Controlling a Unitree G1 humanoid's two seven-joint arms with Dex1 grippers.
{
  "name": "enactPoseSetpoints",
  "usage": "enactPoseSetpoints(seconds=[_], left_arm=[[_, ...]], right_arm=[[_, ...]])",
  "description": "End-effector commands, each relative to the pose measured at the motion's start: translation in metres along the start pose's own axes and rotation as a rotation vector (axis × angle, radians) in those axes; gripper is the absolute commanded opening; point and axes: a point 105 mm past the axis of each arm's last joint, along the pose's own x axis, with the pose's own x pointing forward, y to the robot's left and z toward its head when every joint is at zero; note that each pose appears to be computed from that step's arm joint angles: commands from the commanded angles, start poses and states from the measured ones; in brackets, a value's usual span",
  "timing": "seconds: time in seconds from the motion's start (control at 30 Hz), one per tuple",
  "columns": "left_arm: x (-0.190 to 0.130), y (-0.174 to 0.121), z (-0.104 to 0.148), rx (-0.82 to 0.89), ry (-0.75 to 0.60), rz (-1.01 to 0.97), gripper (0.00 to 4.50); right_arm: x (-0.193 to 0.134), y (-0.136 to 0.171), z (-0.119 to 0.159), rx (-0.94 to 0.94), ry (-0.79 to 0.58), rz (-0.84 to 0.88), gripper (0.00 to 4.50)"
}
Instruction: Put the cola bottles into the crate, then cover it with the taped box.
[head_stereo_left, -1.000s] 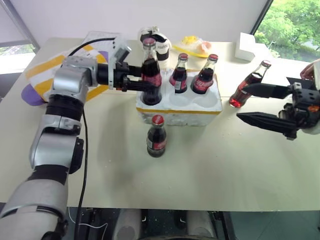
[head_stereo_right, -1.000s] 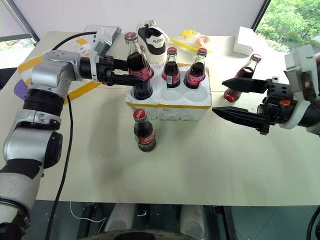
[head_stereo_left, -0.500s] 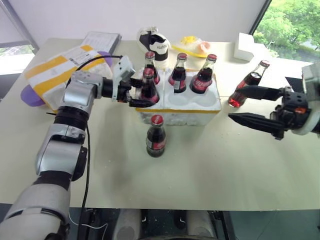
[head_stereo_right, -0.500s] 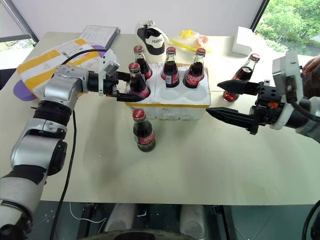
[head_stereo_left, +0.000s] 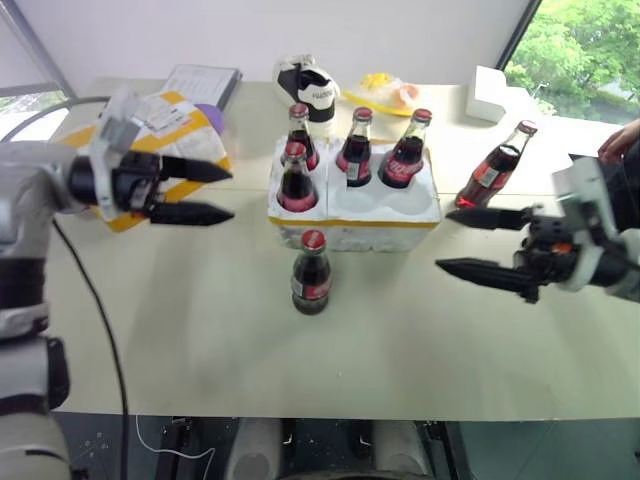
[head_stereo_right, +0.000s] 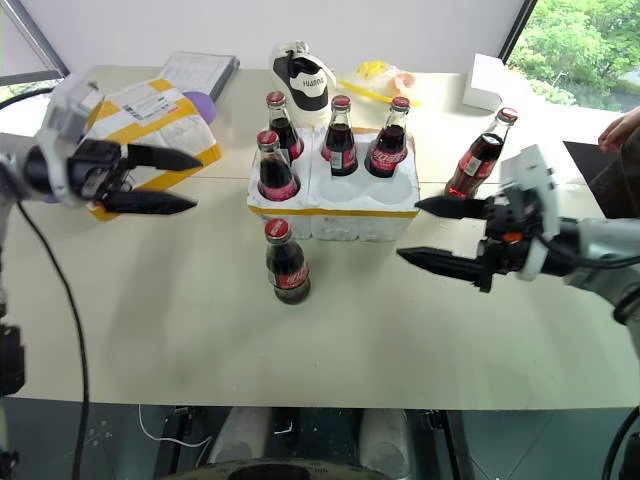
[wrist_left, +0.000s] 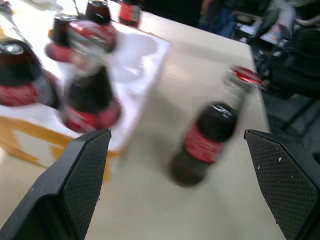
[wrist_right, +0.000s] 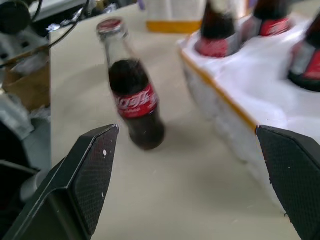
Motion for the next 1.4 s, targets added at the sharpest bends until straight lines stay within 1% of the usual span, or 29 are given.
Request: enactPoseSetpoints(seconds=[0.03,0.17,0.4,0.63,1.23,1.33,1.37,1.4], left_arm=[[0.002,-0.013,-0.004,0.041,0.025,0.016,4.47],[0.006,-0.013,-0.013,0.048,0.038,0.054,4.47],[0.011,-0.014,-0.014,0.054,0.028,0.063,4.47],[0.013,-0.013,-0.011,0.050,0.011,0.068,4.47],[0.013,-0.011,-0.010,0.079,0.025,0.066,4.47],[0.014,-0.011,-0.009,0.082,0.025,0.066,4.50],[0.014,-0.010,-0.009,0.082,0.023,0.067,4.50],[0.014,-0.010,-0.009,0.083,0.022,0.067,4.50]], right_arm=[[0.022,0.007,-0.011,-0.016,0.000,0.055,4.50],[0.053,0.006,-0.024,-0.007,-0.024,0.082,4.50],[0.087,0.006,-0.026,0.034,-0.075,0.146,4.50],[0.103,0.019,-0.031,0.041,-0.078,0.230,4.50],[0.151,0.029,-0.034,0.082,-0.108,0.325,4.50],[0.154,0.028,-0.033,0.093,-0.116,0.323,3.63],[0.154,0.028,-0.032,0.096,-0.123,0.325,3.17],[0.153,0.028,-0.031,0.098,-0.129,0.326,2.87]])
